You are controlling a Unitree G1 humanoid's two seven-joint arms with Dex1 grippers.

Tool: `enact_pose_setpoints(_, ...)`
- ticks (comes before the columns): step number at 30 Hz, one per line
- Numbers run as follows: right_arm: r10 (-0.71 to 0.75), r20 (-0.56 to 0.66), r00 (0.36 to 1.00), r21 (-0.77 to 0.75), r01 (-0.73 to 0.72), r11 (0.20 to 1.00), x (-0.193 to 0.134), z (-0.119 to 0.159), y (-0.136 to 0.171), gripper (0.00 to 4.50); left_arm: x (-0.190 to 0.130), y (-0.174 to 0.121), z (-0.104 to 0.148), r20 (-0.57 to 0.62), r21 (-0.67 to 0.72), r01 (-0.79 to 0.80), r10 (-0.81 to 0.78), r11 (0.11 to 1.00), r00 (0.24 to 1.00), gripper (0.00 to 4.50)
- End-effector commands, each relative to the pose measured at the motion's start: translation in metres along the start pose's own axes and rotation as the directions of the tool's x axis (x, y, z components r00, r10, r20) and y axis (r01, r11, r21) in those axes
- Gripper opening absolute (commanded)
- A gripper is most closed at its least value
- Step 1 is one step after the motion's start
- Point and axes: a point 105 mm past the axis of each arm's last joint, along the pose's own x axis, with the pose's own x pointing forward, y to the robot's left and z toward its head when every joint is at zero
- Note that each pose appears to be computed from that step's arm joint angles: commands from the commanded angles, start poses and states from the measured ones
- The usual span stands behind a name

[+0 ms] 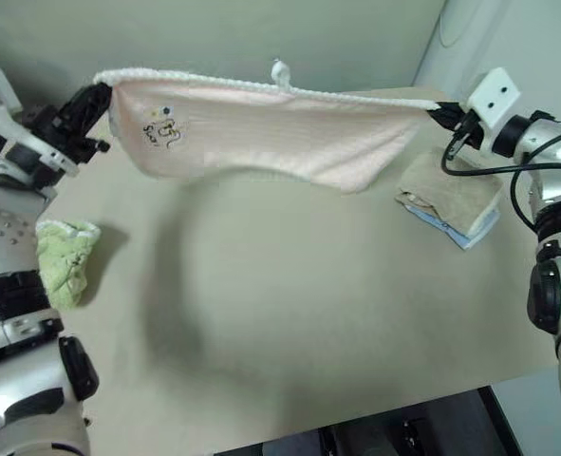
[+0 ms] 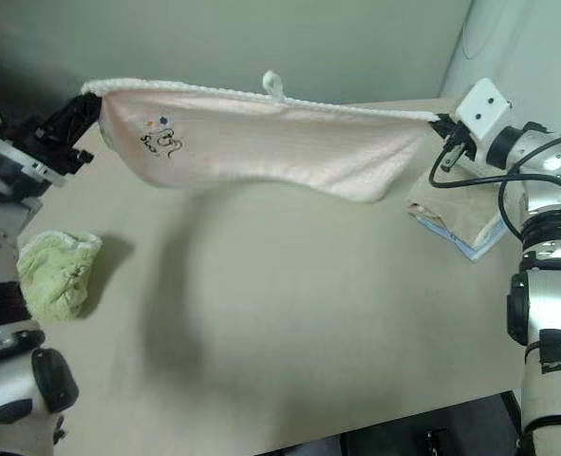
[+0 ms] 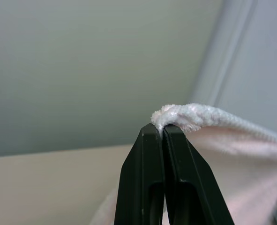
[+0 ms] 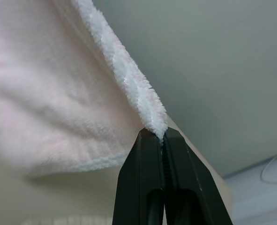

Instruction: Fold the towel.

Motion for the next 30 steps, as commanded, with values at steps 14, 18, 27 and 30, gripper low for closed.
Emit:
enact_pose_setpoints(14, 0.666, -0.061, 0.743, 0.300, -0.623, 0.723, -0.091, -0.040, 0.143, 0.00, -0.153, -0.058, -0.075, -0.506, -0.133, 0.096, -0.151, 0.986, 0.849, 0.02)
enact_pose_setpoints(18, 0.640, -0.105, 0.761, 0.273, -0.597, 0.755, -0.084, -0.045, 0.136, 0.00, -0.153, -0.068, -0.083, -0.533, -0.121, 0.119, -0.166, 0.985, 0.830, 0.02)
enact_pose_setpoints(27, 0.510, -0.184, 0.840, 0.105, -0.500, 0.860, -0.030, -0.044, 0.097, 0.00, -0.114, -0.017, -0.080, -0.434, 0.031, -0.064, 0.071, 0.997, 0.898, 0.02)
enact_pose_setpoints(30, 0.456, -0.251, 0.854, 0.063, -0.456, 0.888, -0.011, -0.053, 0.091, 0.00, -0.108, 0.003, -0.098, -0.485, 0.114, -0.110, 0.152, 0.987, 0.861, 0.02)
